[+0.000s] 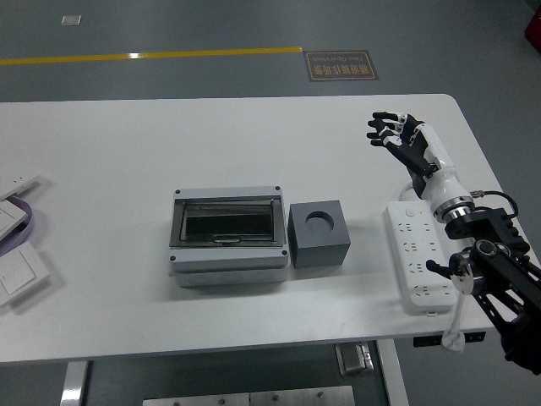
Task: Pick up the cylinder from the cube,place it in the box,flap close box
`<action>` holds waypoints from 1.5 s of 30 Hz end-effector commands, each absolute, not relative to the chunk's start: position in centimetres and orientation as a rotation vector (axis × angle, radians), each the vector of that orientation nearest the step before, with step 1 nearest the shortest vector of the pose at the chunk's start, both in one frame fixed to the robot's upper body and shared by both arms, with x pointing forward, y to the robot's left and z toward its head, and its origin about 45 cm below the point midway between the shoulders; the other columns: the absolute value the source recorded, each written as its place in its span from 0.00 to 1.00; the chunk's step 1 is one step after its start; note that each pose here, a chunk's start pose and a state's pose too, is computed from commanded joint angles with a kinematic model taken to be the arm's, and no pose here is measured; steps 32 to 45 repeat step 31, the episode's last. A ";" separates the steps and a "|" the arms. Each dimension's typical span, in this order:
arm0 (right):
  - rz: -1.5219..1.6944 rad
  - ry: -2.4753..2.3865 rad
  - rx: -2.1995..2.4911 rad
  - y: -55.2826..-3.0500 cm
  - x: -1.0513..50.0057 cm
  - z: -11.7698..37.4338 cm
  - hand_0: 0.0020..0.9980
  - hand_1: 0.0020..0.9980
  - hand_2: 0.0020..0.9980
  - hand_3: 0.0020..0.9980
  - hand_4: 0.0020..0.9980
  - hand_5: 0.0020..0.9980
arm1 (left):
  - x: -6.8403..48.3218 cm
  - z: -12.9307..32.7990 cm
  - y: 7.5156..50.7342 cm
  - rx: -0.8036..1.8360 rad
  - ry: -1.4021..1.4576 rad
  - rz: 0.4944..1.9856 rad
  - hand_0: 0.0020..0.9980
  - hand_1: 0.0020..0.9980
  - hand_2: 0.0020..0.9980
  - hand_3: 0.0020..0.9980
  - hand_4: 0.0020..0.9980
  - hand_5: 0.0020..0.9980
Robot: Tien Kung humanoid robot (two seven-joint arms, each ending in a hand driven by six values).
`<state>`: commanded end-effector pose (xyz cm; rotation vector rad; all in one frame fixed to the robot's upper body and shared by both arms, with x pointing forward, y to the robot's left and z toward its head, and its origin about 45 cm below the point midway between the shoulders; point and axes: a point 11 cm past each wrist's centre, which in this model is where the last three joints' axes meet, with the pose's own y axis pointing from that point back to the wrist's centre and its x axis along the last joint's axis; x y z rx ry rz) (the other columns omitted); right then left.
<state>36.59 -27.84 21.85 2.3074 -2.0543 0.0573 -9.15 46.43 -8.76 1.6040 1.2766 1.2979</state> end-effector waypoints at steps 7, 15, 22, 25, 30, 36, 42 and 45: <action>0.089 -2.006 2.359 -26.7 36.5 21.7 0.73 0.66 0.68 0.66 0.72 0.26 | -9.7 -8.6 46.6 1.606 1.303 1.289 0.61 0.56 0.58 0.63 0.73 0.27; 0.153 -2.080 2.362 -26.5 36.5 22.4 0.71 0.66 0.67 0.66 0.63 0.00 | -8.5 -9.1 46.2 1.583 1.239 1.335 0.63 0.60 0.62 0.65 0.72 0.26; 0.125 -2.138 2.320 -25.2 36.5 20.9 0.71 0.66 0.67 0.64 0.65 0.00 | -8.2 -9.3 45.8 1.579 1.225 1.332 0.62 0.58 0.61 0.64 0.73 0.27; 0.111 -2.152 2.323 -24.5 36.6 20.7 0.71 0.66 0.67 0.64 0.65 0.00 | -7.9 -9.3 45.8 1.579 1.216 1.331 0.62 0.58 0.61 0.64 0.73 0.27; 0.177 -2.136 2.325 -23.9 36.5 20.9 0.71 0.66 0.67 0.63 0.66 0.00 | -7.5 -9.3 46.0 1.580 1.203 1.334 0.62 0.59 0.60 0.64 0.74 0.28; 0.201 -2.130 2.321 -24.0 36.5 21.0 0.71 0.66 0.67 0.63 0.66 0.00 | -7.5 -9.3 46.0 1.580 1.202 1.333 0.62 0.59 0.60 0.64 0.74 0.28; 0.201 -2.130 2.321 -24.0 36.5 21.0 0.71 0.66 0.67 0.63 0.66 0.00 | -7.5 -9.3 46.0 1.580 1.202 1.333 0.62 0.59 0.60 0.64 0.74 0.28; 0.201 -2.130 2.321 -24.0 36.5 21.0 0.71 0.66 0.67 0.63 0.66 0.00 | -7.5 -9.3 46.0 1.580 1.202 1.333 0.62 0.59 0.60 0.64 0.74 0.28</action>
